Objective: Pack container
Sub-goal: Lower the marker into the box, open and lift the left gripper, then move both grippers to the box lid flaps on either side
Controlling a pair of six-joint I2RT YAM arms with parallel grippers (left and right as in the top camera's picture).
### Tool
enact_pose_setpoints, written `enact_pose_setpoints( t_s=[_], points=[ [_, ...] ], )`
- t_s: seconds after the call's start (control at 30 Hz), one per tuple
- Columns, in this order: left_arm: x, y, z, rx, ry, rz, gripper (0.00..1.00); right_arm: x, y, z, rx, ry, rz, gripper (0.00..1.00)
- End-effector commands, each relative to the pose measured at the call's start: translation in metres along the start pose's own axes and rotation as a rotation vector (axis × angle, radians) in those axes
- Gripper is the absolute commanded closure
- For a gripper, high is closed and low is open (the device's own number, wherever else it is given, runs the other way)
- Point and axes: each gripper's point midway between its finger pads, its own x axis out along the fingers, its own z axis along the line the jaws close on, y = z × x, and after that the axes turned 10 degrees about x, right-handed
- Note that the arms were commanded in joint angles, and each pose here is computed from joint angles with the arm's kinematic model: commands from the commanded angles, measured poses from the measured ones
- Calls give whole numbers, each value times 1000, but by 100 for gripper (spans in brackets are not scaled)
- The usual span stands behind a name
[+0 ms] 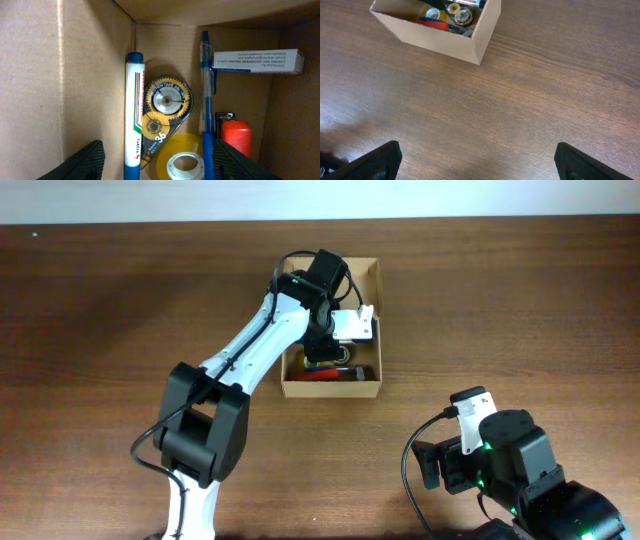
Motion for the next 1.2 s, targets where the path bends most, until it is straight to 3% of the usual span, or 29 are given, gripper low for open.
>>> enact_pose_setpoints(
  t_s=[0.0,0.3,0.53,0.63,0.7,0.77,1.03,1.17],
  points=[
    [5,0,-3,-76,17,-8,32,1,1,2,-9,-8,3,1],
    [-19,-8,-8,-155,13,-21,34,1,1,2,-9,-9,4,1],
    [-76,-23,2,-227,-99,-85,34,1,1,2,-9,-9,4,1],
    [-105,-27,6,-220,-157,-116,50,1,1,2,-9,-8,3,1],
    [-119,-26,12,-266,-193,-136,53,1,1,2,-9,-8,4,1],
    [-130,-20,19,-329,-225,-153,59,1,1,2,-9,-9,4,1],
    [-148,19,36,-499,-192,-287,60,1,-7,2,-8,-2,-32,1],
    [-157,55,51,-644,-232,-287,62,0,-16,5,-8,-16,-68,1]
  ],
)
